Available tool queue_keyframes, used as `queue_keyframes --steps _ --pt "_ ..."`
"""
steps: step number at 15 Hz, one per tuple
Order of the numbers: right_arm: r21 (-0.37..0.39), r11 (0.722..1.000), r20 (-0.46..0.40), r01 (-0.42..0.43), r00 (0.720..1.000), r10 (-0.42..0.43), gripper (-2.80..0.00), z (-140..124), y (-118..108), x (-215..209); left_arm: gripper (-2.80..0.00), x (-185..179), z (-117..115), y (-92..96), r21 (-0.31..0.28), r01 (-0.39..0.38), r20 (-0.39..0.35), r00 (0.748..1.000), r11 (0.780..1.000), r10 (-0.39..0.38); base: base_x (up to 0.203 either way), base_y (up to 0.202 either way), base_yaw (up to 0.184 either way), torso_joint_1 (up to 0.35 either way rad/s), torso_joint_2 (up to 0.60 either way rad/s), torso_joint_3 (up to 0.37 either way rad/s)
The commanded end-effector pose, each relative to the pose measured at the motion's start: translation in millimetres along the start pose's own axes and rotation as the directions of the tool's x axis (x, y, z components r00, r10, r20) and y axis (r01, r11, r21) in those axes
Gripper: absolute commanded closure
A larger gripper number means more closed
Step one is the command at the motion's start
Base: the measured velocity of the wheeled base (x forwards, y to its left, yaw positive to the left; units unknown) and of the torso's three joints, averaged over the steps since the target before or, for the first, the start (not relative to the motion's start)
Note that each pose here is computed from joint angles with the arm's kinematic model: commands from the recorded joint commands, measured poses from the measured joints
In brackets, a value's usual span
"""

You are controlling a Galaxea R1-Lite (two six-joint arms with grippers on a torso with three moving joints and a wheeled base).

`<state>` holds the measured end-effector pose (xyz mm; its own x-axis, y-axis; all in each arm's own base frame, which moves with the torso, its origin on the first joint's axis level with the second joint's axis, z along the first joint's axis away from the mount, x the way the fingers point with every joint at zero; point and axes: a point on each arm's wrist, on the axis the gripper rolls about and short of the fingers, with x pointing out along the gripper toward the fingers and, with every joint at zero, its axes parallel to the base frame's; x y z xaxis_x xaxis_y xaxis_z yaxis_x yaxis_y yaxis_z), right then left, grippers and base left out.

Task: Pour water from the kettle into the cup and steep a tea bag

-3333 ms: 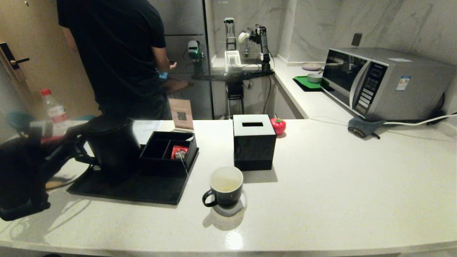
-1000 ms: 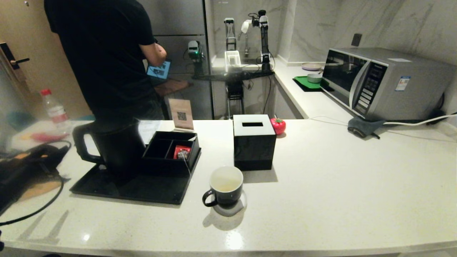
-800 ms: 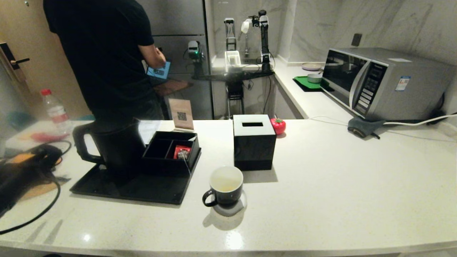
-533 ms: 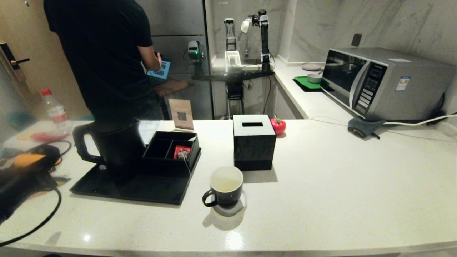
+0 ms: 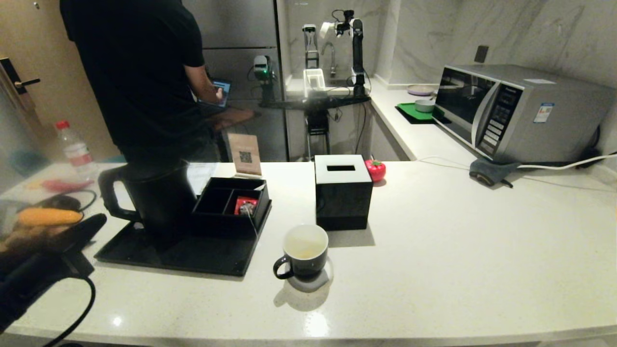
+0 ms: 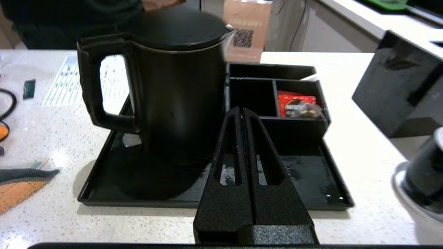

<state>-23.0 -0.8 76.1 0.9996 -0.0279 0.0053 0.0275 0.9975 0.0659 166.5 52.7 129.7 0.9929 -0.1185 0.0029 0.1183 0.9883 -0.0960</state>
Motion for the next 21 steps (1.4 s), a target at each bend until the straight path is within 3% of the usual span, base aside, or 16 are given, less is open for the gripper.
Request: queue_keyframes --steps 1,8,12,16,18,21 --pt "0.0 1.0 -0.001 0.0 1.0 0.0 0.0 0.1 0.0 0.1 0.0 -10.5 8.7 -8.0 0.028 0.019 0.053 0.998 0.999 -0.021 0.0 0.0 0.0 0.0 0.0 0.0" --pt "0.0 1.0 -0.001 0.0 1.0 0.0 0.0 0.1 0.0 0.1 0.0 -46.6 17.5 -34.8 0.02 0.109 0.032 0.993 0.994 -0.109 0.0 0.0 0.0 0.0 0.0 0.0" --pt "0.0 1.0 -0.001 0.0 1.0 0.0 0.0 0.1 0.0 0.1 0.0 -53.6 17.3 -48.0 0.018 0.24 0.017 0.971 0.971 -0.24 0.0 0.0 0.0 0.0 0.0 0.0" --pt "0.0 1.0 -0.001 0.0 1.0 0.0 0.0 0.1 0.0 0.1 0.0 -47.2 22.8 -66.4 0.012 0.414 -0.012 0.91 0.91 -0.413 0.0 0.0 0.0 0.0 0.0 0.0" --pt "0.0 1.0 -0.001 0.0 1.0 0.0 0.0 0.1 0.0 0.1 0.0 -38.0 32.6 -76.6 -0.021 0.486 -0.069 0.871 0.874 -0.486 0.0 0.0 0.0 0.0 0.0 0.0" --pt "0.0 1.0 -0.001 0.0 1.0 0.0 0.0 0.1 0.0 0.1 0.0 -21.8 48.2 -84.3 -0.069 0.514 -0.206 0.831 0.855 -0.516 0.0 0.0 0.0 0.0 0.0 0.0"
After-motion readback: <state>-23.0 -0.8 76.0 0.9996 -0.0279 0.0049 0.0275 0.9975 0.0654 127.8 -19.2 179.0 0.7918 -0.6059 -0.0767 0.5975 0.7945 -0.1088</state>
